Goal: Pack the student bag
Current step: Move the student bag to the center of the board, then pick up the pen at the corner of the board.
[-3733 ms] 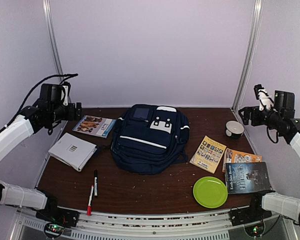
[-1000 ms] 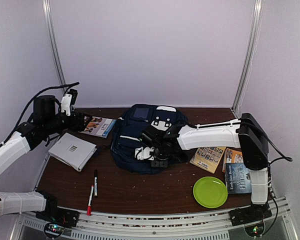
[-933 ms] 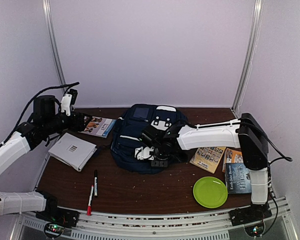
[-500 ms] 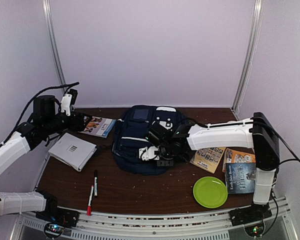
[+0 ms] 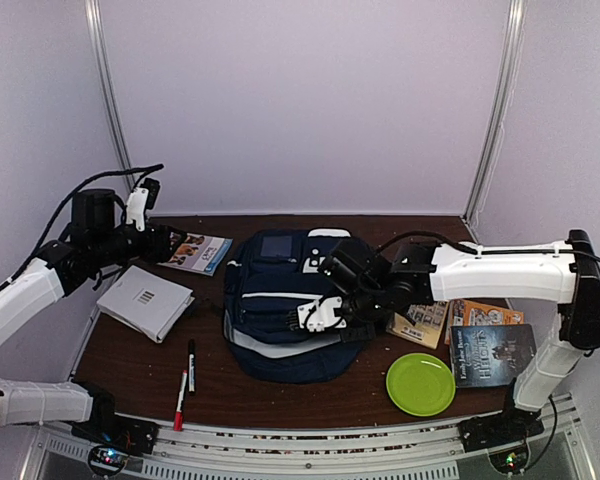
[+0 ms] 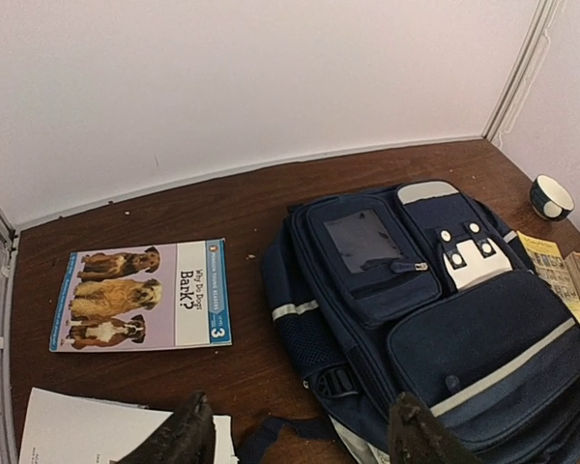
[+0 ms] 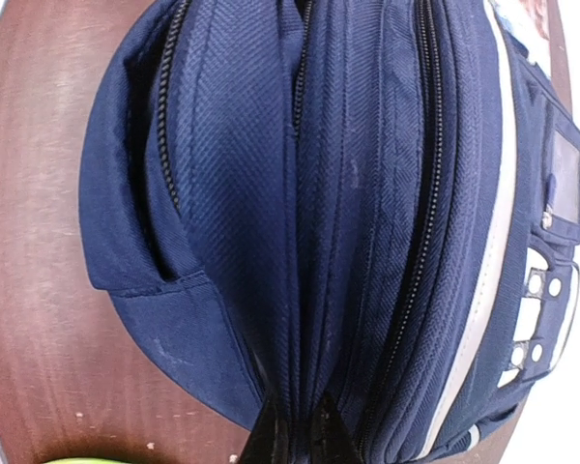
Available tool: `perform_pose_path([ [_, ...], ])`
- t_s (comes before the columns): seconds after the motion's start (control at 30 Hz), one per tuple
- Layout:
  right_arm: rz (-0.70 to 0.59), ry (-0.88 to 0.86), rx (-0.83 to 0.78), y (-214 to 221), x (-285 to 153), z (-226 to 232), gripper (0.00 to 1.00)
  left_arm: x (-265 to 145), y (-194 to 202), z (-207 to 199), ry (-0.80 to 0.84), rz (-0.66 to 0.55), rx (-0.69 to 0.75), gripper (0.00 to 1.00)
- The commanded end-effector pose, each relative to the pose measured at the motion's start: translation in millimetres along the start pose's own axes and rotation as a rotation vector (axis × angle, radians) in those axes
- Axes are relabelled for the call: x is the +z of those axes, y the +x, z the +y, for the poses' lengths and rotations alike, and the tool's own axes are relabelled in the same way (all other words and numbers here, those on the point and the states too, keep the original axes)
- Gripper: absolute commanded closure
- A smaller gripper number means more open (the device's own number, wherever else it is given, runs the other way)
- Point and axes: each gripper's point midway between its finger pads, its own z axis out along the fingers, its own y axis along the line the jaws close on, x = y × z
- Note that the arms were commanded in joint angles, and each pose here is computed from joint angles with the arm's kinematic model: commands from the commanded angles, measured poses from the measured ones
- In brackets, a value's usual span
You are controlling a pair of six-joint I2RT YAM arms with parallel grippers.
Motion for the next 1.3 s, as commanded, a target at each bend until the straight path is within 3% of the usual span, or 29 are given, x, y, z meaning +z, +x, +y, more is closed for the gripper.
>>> perform_pose_path([
  [0.0,-0.093,-0.110,-0.027,-15.0,-8.4,40.2,1.00,-0.6,-12.3,-0.1,0.002,-0.014,-0.002,0.37],
  [0.2,-0.120,-0.150,0.000,-14.4,-1.2,55.6,0.99,-1.2,-11.9,4.7,-0.026,-0.012,0.005,0.37],
  [0.27,-0.128,-0.140,0.010,-18.3,-3.5,51.5,0.91,-0.4,-10.3,7.2,-0.040,-0.005,0.005,0.37],
  [0.4,-0.142,-0.069,0.029,-19.9,-22.9,33.8,0.65,4.2,-4.8,15.9,-0.085,0.021,0.000,0.37],
  [0.5,-0.177,-0.029,0.088,-10.3,-46.4,15.2,0.57,8.0,0.4,24.6,-0.131,0.057,-0.013,0.37],
  [0.6,-0.239,-0.045,0.242,14.9,-65.2,-5.7,0.55,12.8,7.9,34.1,-0.180,0.112,-0.005,0.37],
  [0.8,-0.357,0.118,0.663,98.7,-102.8,-66.2,0.53,14.2,29.3,49.5,-0.274,0.222,-0.075,0.40],
  [0.93,-0.579,0.161,0.917,133.6,-120.9,-89.4,0.50,-1.2,53.0,46.7,-0.301,0.361,-0.187,0.49],
  [1.27,-0.540,0.381,0.885,173.7,-145.8,-97.1,0.50,-31.0,126.0,20.8,-0.276,0.658,-0.345,0.59],
])
